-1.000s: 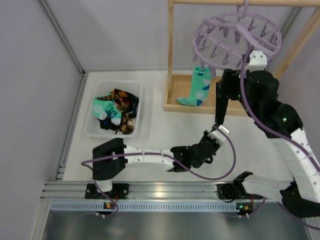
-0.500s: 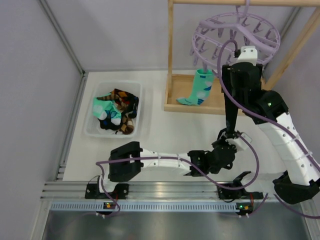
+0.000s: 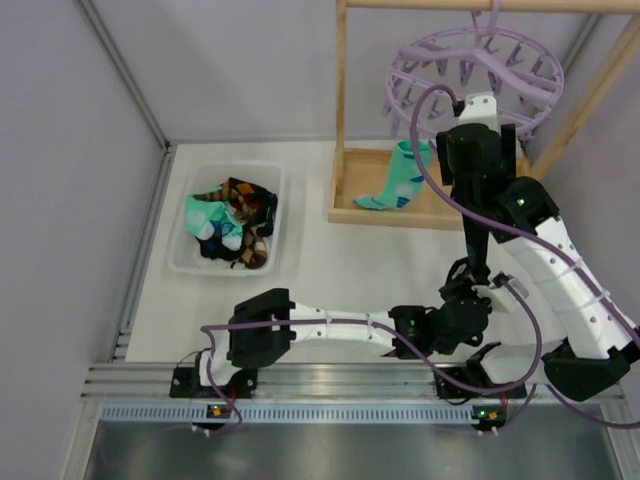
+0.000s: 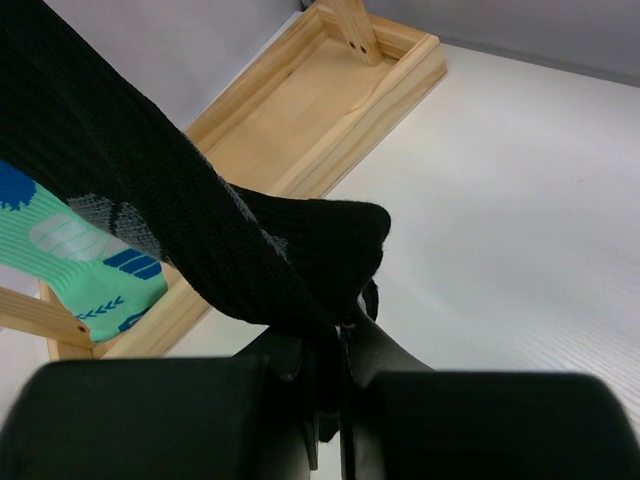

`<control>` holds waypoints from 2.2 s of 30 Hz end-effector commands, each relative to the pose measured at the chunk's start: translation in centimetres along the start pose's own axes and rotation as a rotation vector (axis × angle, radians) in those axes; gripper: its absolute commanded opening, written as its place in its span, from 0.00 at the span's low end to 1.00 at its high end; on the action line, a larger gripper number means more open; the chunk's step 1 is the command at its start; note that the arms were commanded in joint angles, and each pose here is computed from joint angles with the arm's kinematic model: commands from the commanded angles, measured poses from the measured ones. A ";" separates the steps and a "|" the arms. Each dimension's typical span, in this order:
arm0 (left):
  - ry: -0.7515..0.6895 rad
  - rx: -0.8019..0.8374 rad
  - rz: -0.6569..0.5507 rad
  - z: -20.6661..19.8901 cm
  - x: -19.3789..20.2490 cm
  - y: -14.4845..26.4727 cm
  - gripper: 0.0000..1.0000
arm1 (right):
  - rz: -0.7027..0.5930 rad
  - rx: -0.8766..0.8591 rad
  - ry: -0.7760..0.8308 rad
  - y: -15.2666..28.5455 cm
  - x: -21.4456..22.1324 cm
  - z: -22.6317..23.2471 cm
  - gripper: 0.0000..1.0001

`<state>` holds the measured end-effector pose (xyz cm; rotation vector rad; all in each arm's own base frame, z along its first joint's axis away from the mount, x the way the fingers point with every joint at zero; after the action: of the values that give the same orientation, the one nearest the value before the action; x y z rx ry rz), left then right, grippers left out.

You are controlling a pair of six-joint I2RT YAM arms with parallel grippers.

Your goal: Remove the socks clipped to the hanger

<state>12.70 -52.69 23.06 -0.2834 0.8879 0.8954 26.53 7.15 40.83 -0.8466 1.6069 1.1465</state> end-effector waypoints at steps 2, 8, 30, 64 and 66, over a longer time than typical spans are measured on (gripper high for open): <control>-0.013 0.031 -0.041 -0.7 -1.7 0.4 0.00 | -0.045 0.026 -0.005 -0.9 -0.5 1.0 0.73; -0.004 0.037 -0.048 -0.7 -1.9 0.6 0.00 | -0.112 0.114 0.011 -1.8 -0.6 0.8 0.72; 0.080 0.090 -0.046 -1.7 -1.0 1.0 0.00 | -0.144 0.111 -0.011 -2.5 -0.7 1.7 0.15; 0.862 -0.712 0.608 44.8 27.4 12.3 0.00 | -0.204 -0.340 -0.391 6.3 2.5 -4.4 0.79; 0.911 -0.685 0.590 46.6 28.1 11.4 0.00 | -0.208 -0.362 -0.396 6.8 2.8 -4.8 0.80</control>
<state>36.45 -4.78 31.06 -1.1261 1.3982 1.7499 18.66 4.53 40.84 -0.9108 1.0223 1.3255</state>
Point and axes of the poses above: each gripper's point midway between its finger pads, its own y axis back along the fingers, its own z axis along the line the jaws close on, x = y × z, the point moved 6 cm from there along y, back along the fingers, and after that the axes turned 15 degrees about -y, right-handed, at the moved point
